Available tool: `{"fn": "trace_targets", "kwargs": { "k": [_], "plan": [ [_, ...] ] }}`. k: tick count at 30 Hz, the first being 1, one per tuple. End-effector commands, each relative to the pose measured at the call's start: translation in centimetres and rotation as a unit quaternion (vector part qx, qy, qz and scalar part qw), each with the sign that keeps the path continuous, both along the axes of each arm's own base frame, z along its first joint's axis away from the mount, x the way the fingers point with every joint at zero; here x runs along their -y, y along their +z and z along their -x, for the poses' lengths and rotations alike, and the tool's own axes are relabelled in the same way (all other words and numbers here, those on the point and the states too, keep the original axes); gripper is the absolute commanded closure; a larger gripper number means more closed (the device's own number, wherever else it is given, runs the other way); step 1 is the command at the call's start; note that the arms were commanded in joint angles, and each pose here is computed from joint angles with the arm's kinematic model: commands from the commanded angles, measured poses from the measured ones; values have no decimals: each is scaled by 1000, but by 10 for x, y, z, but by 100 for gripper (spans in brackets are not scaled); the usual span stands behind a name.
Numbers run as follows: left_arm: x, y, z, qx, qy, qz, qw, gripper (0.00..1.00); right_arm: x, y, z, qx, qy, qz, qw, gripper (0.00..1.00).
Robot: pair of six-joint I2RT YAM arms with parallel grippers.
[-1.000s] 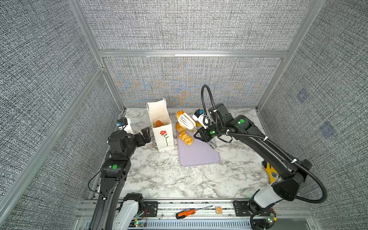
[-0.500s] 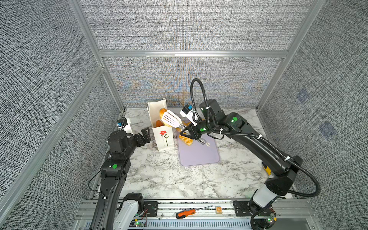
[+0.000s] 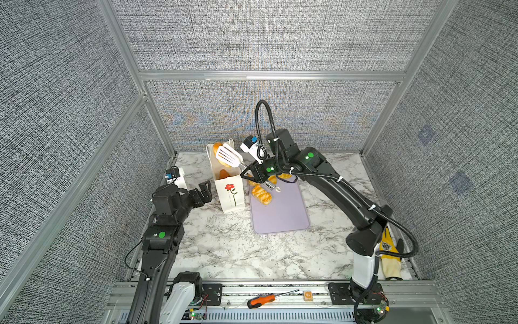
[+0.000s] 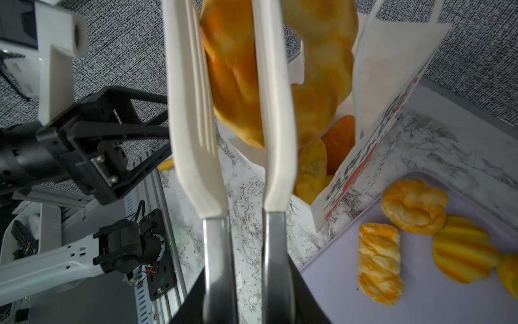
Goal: Pack bread into a paper bag
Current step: Place the bread in the paper bag.
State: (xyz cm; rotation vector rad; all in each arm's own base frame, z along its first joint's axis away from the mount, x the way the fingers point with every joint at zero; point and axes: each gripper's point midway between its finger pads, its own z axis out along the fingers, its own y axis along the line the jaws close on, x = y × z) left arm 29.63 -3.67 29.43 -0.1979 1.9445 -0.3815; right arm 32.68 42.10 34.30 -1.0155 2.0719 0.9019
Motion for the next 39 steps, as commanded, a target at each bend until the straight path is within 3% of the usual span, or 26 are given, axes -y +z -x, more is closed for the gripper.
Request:
{"fn": "trace_targets", "kwargs": {
  "k": [1,21,30,39],
  "plan": [
    [-1,2,1,5,0,-6,1000,1,-1,-1,-6,-8,-4,0,1000,66],
    [-1,-5,1,0,0,-9,1000,1,-2,-30,-15,-53,0,7,999,62],
    [5,-7,-2,-7,-18,-7,1000,1,-1,-25,-15,-55,1,4,998,52],
    [2,-6,1,-6,-12,-13,1000,1,6,-22,-13,-48,-6,14,999,51]
  ]
}}
